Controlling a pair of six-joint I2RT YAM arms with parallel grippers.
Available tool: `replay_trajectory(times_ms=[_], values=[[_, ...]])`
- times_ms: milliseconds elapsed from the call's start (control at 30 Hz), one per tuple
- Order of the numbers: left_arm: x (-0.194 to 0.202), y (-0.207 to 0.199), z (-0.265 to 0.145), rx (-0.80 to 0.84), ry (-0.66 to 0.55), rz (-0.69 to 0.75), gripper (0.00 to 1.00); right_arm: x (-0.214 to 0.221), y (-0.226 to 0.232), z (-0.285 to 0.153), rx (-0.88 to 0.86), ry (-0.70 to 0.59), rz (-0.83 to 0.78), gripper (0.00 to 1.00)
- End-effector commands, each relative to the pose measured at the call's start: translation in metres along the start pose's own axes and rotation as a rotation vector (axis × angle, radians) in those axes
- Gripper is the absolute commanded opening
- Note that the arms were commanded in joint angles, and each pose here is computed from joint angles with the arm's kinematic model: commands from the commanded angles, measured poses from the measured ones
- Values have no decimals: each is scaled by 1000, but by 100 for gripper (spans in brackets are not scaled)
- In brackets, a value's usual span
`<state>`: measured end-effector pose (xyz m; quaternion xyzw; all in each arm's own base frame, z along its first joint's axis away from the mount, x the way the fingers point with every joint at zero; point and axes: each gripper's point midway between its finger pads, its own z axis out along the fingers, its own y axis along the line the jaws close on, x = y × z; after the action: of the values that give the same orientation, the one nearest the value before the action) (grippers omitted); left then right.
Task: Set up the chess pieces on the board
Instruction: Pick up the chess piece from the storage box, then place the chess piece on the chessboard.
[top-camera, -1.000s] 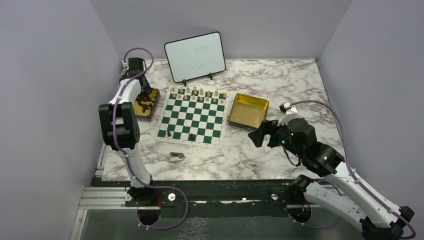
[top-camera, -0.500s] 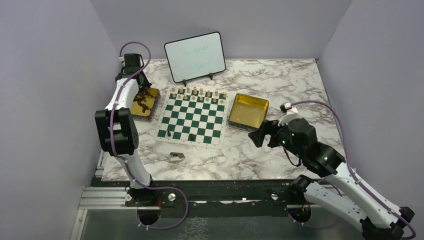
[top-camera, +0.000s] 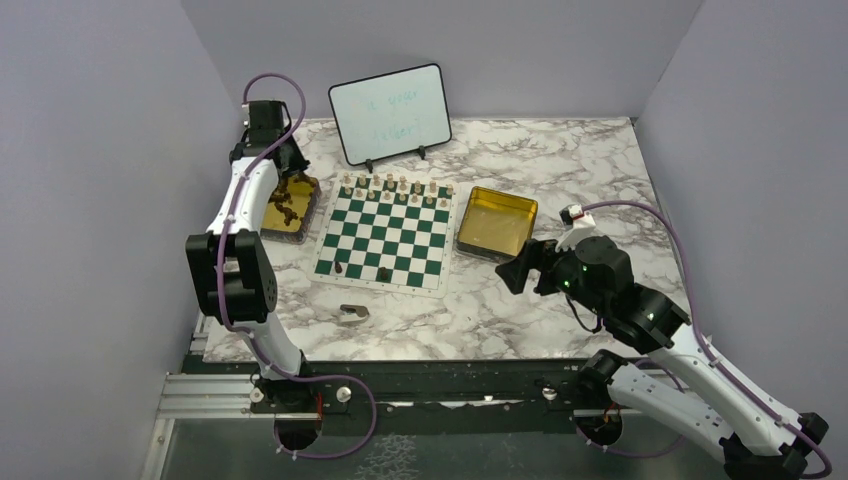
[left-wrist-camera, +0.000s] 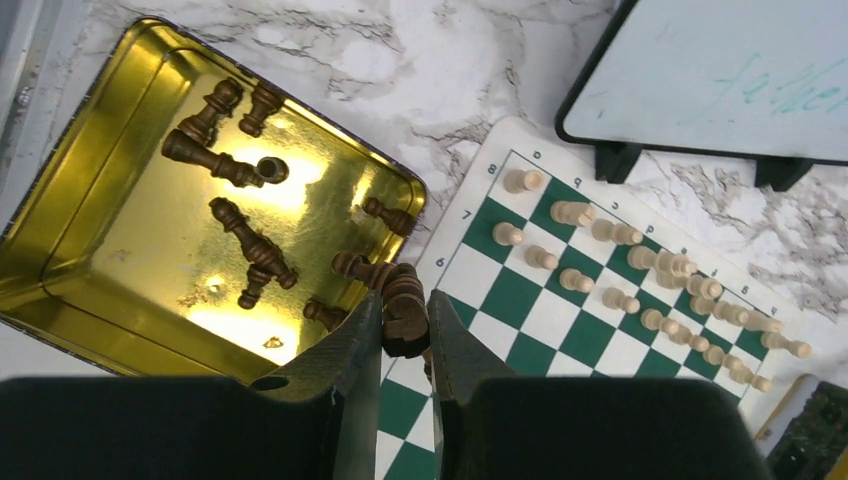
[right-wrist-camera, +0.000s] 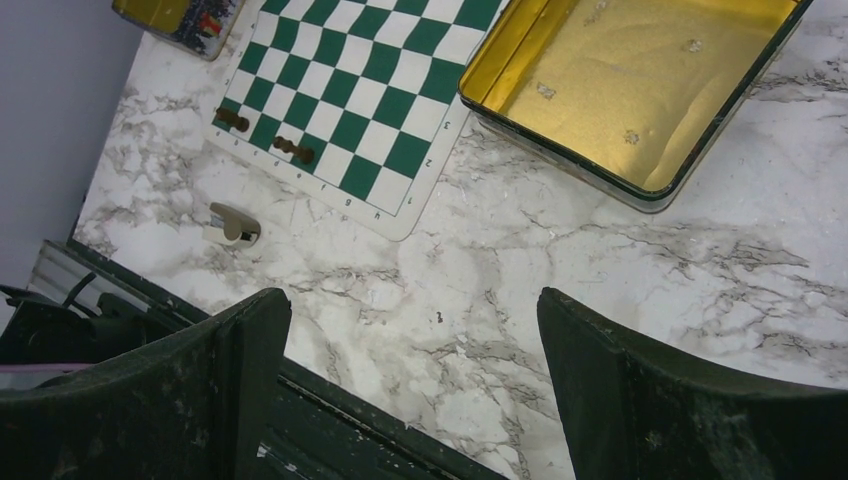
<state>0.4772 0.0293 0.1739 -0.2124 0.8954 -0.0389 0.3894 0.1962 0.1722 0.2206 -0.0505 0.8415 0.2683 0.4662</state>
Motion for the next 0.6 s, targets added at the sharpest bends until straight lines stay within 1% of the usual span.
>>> replay_trajectory(times_ms=[0, 167, 200, 233, 400, 567], values=[[-1, -30, -25, 99, -1, 28, 18, -10, 12, 0, -46, -31, 21, 99], [5, -51, -37, 150, 14, 68, 18, -8, 13, 6, -50, -36, 38, 99], [10, -65, -41, 177, 25, 94, 18, -9, 14, 8, -53, -37, 40, 99], [12, -70, -43, 185, 29, 104, 18, -9, 16, 10, -59, -37, 43, 99], [18, -95, -57, 256, 38, 131, 18, -28, 30, 20, -93, -73, 46, 98], [38, -121, -67, 321, 83, 171, 18, -52, 44, 40, -123, -144, 10, 94]])
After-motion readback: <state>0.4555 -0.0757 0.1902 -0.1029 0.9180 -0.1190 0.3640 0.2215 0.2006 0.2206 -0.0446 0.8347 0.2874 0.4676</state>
